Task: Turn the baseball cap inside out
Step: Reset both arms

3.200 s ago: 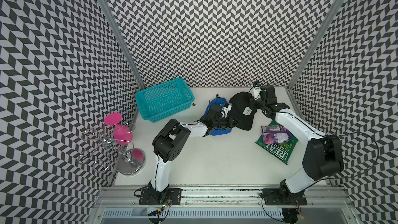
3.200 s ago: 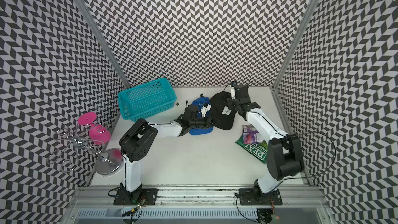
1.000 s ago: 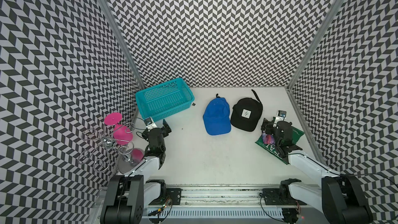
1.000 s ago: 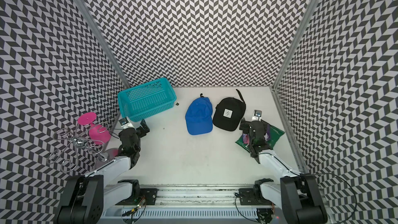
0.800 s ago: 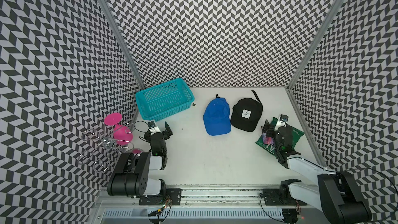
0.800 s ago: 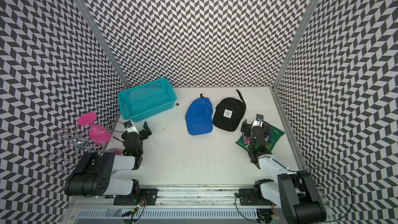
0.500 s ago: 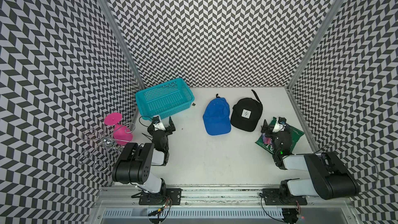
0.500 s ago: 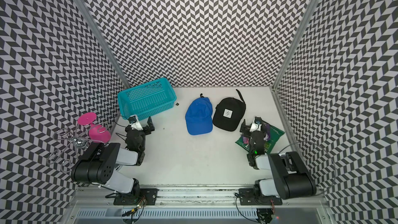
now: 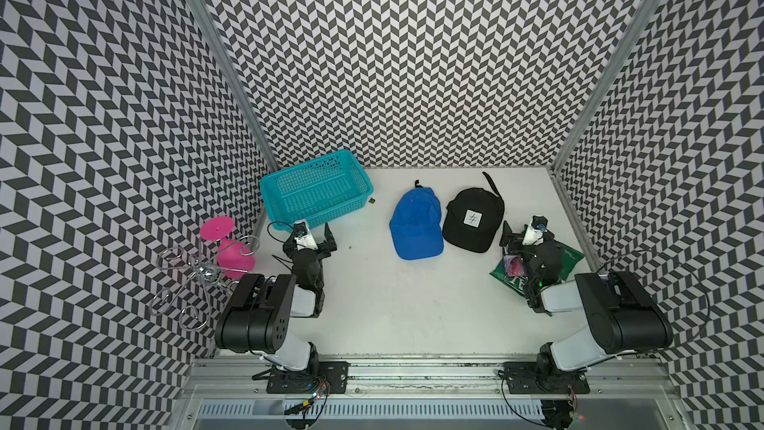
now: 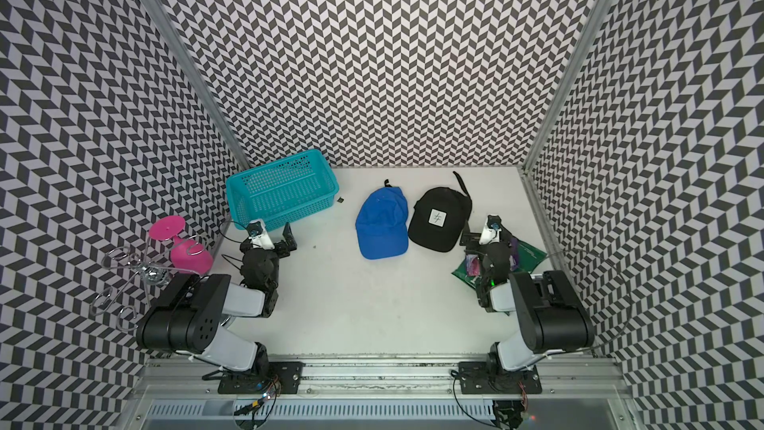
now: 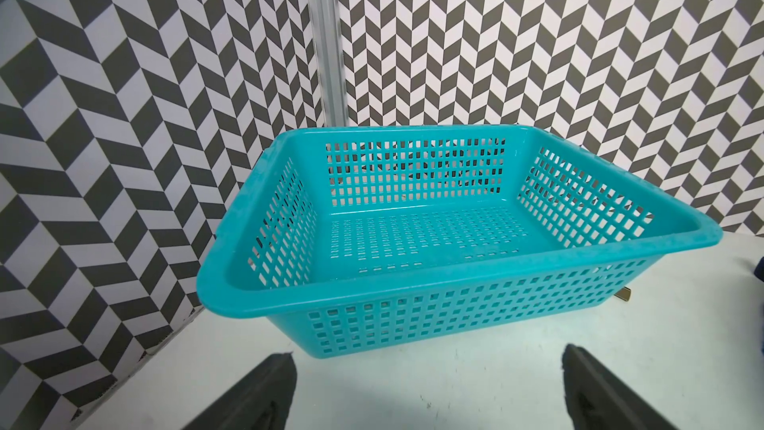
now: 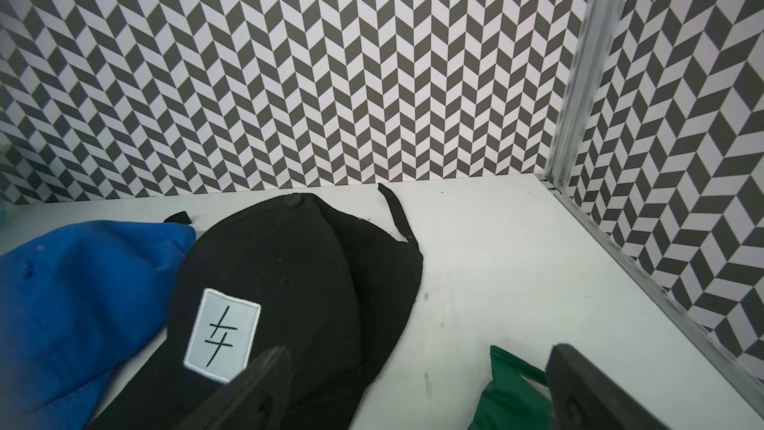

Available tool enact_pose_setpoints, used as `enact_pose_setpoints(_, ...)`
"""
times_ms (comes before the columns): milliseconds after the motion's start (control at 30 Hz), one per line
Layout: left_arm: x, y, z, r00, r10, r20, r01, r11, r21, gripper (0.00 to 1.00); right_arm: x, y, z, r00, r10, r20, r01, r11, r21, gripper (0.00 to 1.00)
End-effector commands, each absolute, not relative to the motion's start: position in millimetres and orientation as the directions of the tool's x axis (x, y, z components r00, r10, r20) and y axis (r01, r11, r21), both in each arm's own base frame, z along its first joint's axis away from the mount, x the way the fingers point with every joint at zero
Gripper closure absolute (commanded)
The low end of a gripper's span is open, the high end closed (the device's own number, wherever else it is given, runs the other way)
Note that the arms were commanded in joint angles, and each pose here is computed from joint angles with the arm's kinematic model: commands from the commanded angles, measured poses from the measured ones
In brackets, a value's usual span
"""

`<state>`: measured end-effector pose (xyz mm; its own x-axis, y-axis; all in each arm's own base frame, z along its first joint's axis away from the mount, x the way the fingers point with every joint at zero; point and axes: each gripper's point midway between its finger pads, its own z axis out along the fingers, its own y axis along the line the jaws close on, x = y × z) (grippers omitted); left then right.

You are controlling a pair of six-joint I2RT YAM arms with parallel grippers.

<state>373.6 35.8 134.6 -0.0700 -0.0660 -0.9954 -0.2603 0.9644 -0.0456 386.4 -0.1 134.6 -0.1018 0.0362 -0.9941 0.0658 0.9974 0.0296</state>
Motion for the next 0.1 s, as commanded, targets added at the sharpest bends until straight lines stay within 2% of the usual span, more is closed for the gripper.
enact_pose_setpoints(0, 379.1, 34.2, 144.0, -0.045, -0.062, -0.997, -0.249, 0.967, -0.049, 0.00, 389.4, 2.7, 147.3, -0.067, 0.036, -0.997, 0.045, 0.998, 0.033, 0.00)
enact_pose_setpoints(67, 377.1, 33.6, 145.8, -0.035, -0.058, -0.998, -0.247, 0.968, -0.047, 0.00, 387.8, 2.6, 150.0, -0.052, 0.036, -0.998, 0.045, 0.998, 0.034, 0.00)
